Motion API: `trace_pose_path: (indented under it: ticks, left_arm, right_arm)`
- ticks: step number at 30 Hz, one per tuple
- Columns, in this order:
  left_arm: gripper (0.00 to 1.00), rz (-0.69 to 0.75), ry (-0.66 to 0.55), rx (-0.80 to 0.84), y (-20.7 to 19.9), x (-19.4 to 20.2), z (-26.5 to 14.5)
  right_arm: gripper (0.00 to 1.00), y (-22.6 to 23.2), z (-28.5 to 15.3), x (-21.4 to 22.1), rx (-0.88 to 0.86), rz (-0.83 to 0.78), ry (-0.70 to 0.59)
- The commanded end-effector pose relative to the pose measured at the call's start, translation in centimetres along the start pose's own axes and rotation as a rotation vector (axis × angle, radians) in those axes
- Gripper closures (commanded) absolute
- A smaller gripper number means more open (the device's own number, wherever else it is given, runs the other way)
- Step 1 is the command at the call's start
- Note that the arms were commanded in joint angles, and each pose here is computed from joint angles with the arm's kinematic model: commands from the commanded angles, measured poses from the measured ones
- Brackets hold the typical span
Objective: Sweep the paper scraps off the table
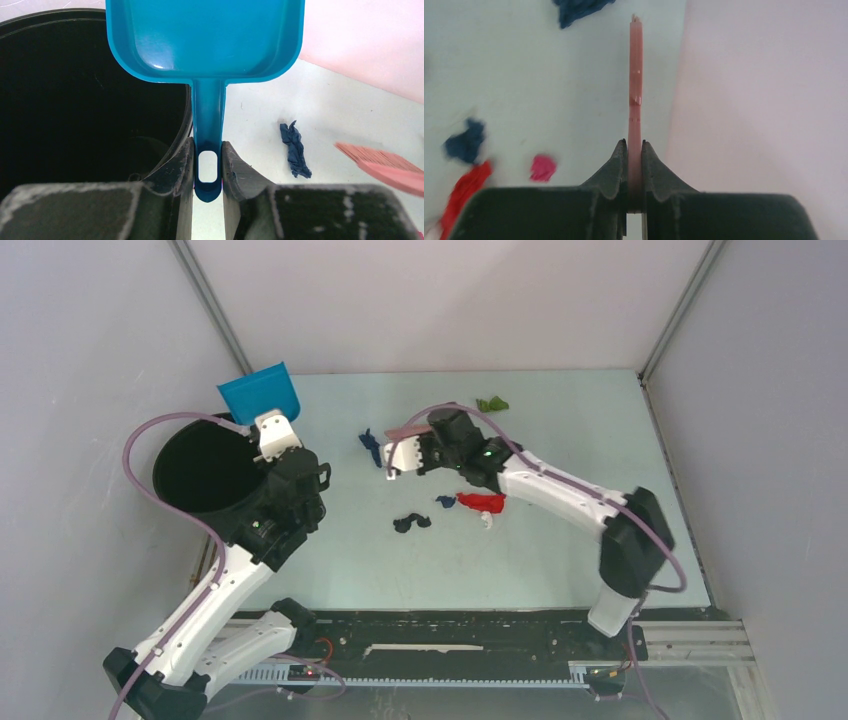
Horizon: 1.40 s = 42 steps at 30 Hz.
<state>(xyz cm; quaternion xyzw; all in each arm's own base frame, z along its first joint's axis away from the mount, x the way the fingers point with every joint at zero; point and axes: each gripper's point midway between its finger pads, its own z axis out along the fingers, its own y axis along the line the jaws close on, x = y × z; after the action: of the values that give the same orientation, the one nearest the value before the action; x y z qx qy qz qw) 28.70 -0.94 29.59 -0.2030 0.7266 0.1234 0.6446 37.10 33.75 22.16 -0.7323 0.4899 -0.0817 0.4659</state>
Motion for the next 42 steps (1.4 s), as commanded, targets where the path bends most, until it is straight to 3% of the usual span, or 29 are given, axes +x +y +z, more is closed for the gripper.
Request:
trace_pose_path:
  ticks: [1,9,19,27,35,38,42]
  left_arm:
    - [1.00,-0.046,-0.026,-0.027,0.4,-0.8,0.1]
    - [1.00,-0.037,-0.015,-0.020,0.1,-0.6,0.4]
    - [1.00,-0.031,-0.009,-0.016,-0.1,-0.4,0.5]
    - [1.00,-0.013,0.000,-0.009,-0.4,-0.1,0.7]
    - [1.00,0.026,0.028,0.032,-1.5,0.7,1.0]
    - [1.00,0.042,0.039,0.049,-2.0,1.0,1.2]
    - [1.00,0.075,0.059,0.071,-2.6,1.7,1.4]
  right_arm:
    - [1.00,-6.5,4.3,-2.5,0.264,-0.108,-0.014]
    - [1.00,-8.0,11.2,-3.9,0.306,-0.129,-0.035]
    - [1.00,2.5,12.2,-3.1,-0.079,-0.211,-0.061]
    - [1.00,8.2,7.1,-1.8,-0.260,-0.215,0.007]
    - [1.00,16.8,-2.7,0.3,-0.537,-0.119,0.143]
    - [1.00,17.5,-5.6,0.8,-0.557,0.001,0.181]
    - [1.00,14.4,-7.6,1.2,-0.433,0.163,0.173]
